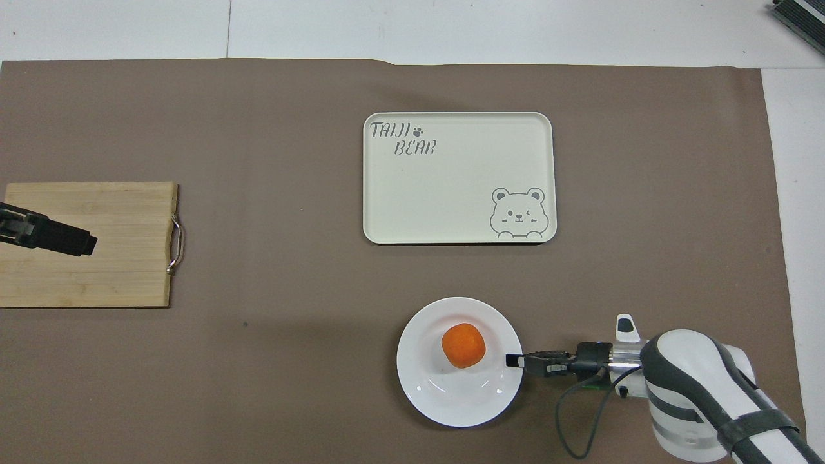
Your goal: Place orange and plate with both arms
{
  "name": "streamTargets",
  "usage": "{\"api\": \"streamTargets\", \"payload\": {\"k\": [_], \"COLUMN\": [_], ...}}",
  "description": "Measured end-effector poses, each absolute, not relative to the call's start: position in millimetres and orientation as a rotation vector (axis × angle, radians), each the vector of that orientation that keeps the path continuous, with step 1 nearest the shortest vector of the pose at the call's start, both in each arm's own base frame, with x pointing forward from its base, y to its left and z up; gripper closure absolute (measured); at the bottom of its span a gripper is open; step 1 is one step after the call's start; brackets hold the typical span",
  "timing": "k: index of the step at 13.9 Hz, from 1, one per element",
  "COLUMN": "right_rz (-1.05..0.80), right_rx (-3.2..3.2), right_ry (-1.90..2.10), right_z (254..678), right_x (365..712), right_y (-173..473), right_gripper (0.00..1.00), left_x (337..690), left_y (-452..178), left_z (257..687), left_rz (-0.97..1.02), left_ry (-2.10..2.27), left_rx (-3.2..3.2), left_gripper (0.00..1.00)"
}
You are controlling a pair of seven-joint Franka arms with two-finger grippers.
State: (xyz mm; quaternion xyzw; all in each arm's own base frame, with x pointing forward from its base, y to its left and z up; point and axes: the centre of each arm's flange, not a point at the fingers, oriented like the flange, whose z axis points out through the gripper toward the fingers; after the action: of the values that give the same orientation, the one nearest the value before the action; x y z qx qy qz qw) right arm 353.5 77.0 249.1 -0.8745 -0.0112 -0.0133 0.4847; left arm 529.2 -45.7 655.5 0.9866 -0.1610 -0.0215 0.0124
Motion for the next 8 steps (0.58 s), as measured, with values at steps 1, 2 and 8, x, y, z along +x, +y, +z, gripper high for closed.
{"api": "streamTargets", "payload": {"k": [1,2,8], "right_rz": [-0.036,-0.040,-0.075], "right_rx": [-2.122,-2.118,-2.104], "right_ry": [-0.027,-0.023,0.022], "right_z": [252.0,255.8,285.7], "right_x": [356.6,360.7,392.5], "right_y": [77.8,78.4,81.1], "right_gripper": [0.96,0.96,0.96], "left_x": [530.1,530.9,532.2], "left_y": [-45.8,-45.9,-46.1], "left_z": [656.0,656.2,657.7], "left_rz": [-0.064,-0.063,-0.054], "left_ry": [-0.502,-0.498,-0.443], "left_rx": [3.076,3.076,3.086], "left_gripper": [0.00,0.00,0.00]}}
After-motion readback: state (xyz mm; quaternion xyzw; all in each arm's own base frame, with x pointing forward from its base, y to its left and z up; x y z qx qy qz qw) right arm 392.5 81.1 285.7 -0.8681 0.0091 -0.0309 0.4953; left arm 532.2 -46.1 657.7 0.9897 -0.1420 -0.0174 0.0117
